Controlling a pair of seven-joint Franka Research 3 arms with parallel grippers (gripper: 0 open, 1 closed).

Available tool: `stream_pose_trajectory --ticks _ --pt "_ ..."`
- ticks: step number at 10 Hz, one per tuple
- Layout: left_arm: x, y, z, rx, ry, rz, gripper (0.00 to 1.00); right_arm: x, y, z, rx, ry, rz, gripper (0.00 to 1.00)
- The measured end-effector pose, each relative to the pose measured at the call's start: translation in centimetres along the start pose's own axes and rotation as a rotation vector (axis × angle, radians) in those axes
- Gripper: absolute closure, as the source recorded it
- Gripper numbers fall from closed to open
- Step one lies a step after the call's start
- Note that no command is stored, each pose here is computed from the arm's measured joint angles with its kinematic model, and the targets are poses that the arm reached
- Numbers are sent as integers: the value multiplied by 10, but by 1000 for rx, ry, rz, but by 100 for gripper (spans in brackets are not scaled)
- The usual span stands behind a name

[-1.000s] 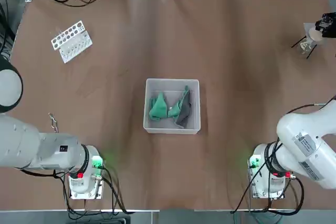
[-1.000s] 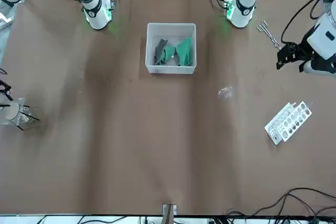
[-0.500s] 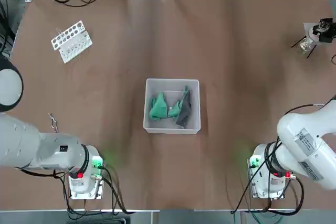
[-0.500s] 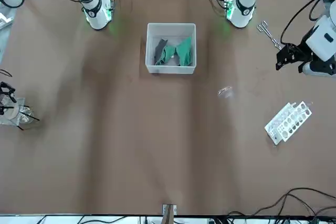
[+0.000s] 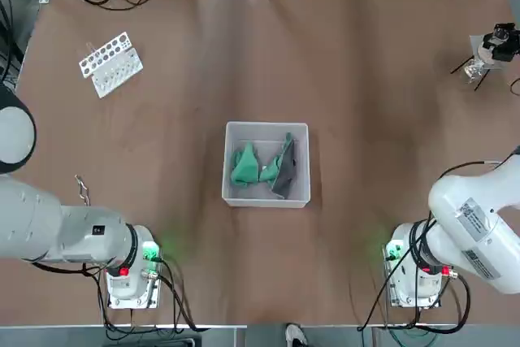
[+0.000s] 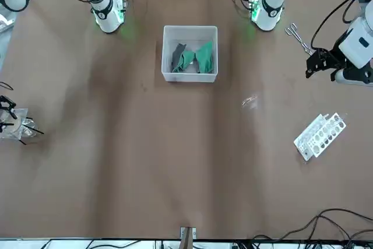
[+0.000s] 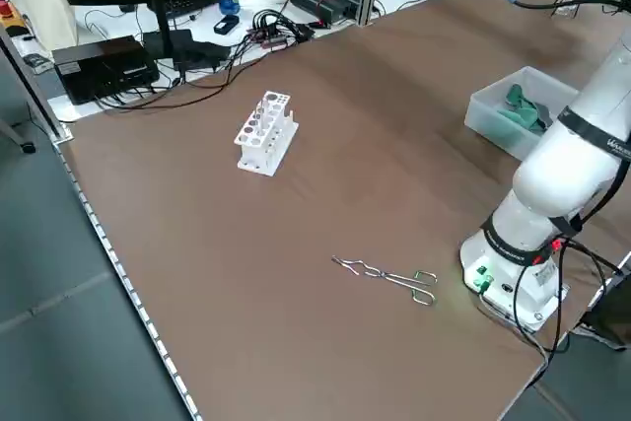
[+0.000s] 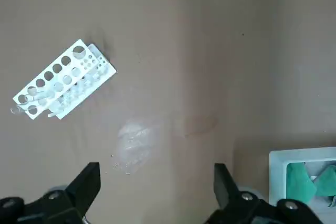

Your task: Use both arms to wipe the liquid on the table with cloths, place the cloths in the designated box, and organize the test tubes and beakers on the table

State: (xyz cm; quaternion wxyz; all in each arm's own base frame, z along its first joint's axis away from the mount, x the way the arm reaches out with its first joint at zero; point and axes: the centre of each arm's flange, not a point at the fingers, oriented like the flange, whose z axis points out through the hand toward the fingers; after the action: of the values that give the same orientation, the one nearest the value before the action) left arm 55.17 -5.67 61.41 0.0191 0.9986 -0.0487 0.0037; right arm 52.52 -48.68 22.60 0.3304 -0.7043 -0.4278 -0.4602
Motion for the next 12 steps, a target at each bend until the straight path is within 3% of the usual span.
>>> stream_pose_trajectory --ticks 6,10,12 --pt "0 0 1 0 -2 0 4 -13 0 -1 -15 -5 4 64" --pt "0 0 1 0 -2 0 4 -14 1 -1 -17 -7 4 38" --pt "0 0 1 0 -2 0 4 -14 1 -2 -17 -8 4 9"
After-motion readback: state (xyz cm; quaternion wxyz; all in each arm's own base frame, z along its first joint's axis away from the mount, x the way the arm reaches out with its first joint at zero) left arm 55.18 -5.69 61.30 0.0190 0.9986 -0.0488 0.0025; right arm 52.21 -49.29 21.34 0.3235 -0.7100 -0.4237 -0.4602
